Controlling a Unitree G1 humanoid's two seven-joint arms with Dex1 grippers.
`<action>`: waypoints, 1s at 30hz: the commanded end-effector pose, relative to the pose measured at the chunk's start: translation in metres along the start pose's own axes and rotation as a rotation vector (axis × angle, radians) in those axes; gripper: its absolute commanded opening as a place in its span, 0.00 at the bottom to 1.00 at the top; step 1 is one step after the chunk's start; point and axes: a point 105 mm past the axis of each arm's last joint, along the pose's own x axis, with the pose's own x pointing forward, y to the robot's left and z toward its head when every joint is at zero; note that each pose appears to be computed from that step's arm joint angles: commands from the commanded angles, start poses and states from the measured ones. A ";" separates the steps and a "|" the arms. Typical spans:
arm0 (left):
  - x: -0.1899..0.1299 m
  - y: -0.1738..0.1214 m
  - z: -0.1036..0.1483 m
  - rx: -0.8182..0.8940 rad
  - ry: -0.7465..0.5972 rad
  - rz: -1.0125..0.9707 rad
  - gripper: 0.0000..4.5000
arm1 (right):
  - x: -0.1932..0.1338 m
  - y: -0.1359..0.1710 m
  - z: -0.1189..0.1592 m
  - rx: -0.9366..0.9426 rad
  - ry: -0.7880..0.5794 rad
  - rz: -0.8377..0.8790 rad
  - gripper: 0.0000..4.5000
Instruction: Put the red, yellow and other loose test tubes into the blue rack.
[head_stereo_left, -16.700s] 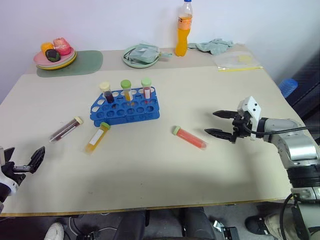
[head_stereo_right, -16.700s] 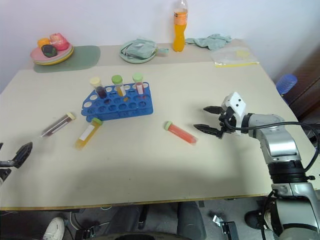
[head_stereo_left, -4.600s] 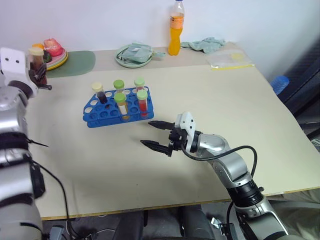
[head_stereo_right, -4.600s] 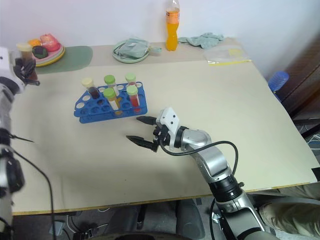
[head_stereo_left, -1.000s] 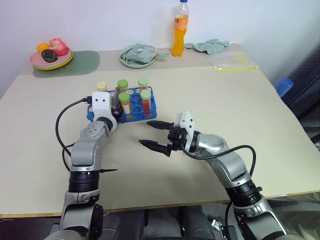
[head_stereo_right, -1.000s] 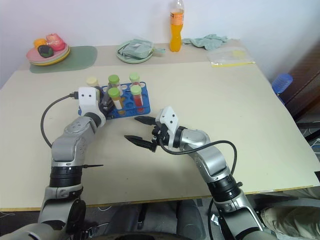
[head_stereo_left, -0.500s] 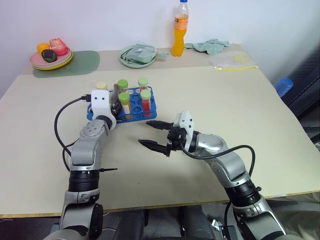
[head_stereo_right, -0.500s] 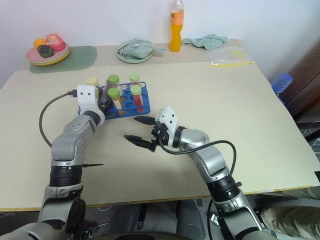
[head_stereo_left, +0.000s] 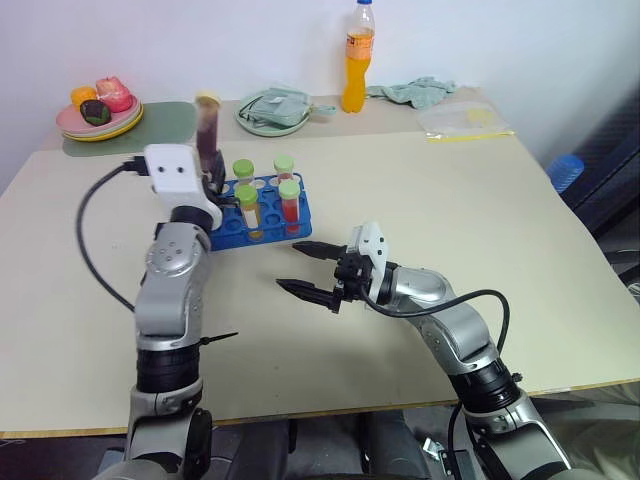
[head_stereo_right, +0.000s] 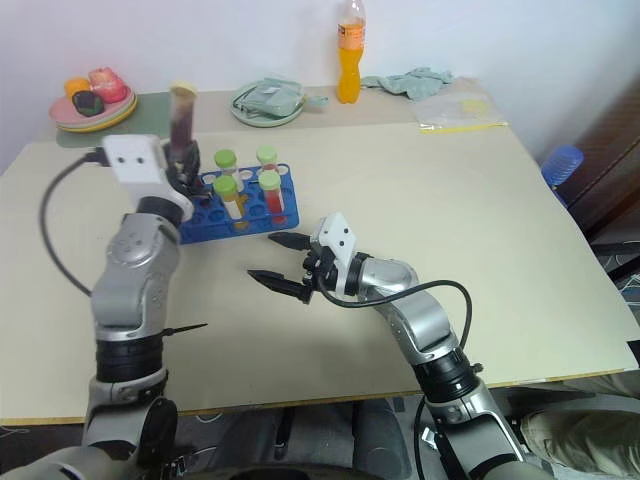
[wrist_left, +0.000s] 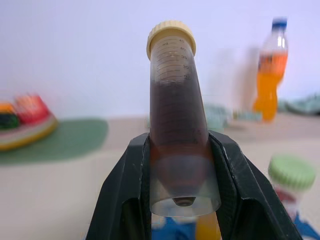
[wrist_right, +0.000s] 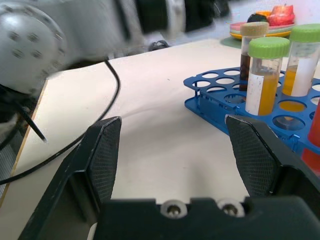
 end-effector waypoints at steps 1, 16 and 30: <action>-0.025 0.024 0.017 0.041 -0.015 0.051 0.21 | -0.001 0.002 0.014 -0.020 -0.043 0.021 0.81; -0.109 0.080 -0.085 0.007 0.501 0.438 0.21 | 0.003 0.008 0.012 -0.009 -0.044 0.089 0.81; -0.106 0.086 -0.104 -0.049 0.594 0.418 0.93 | -0.001 0.004 0.012 -0.012 -0.044 0.039 0.81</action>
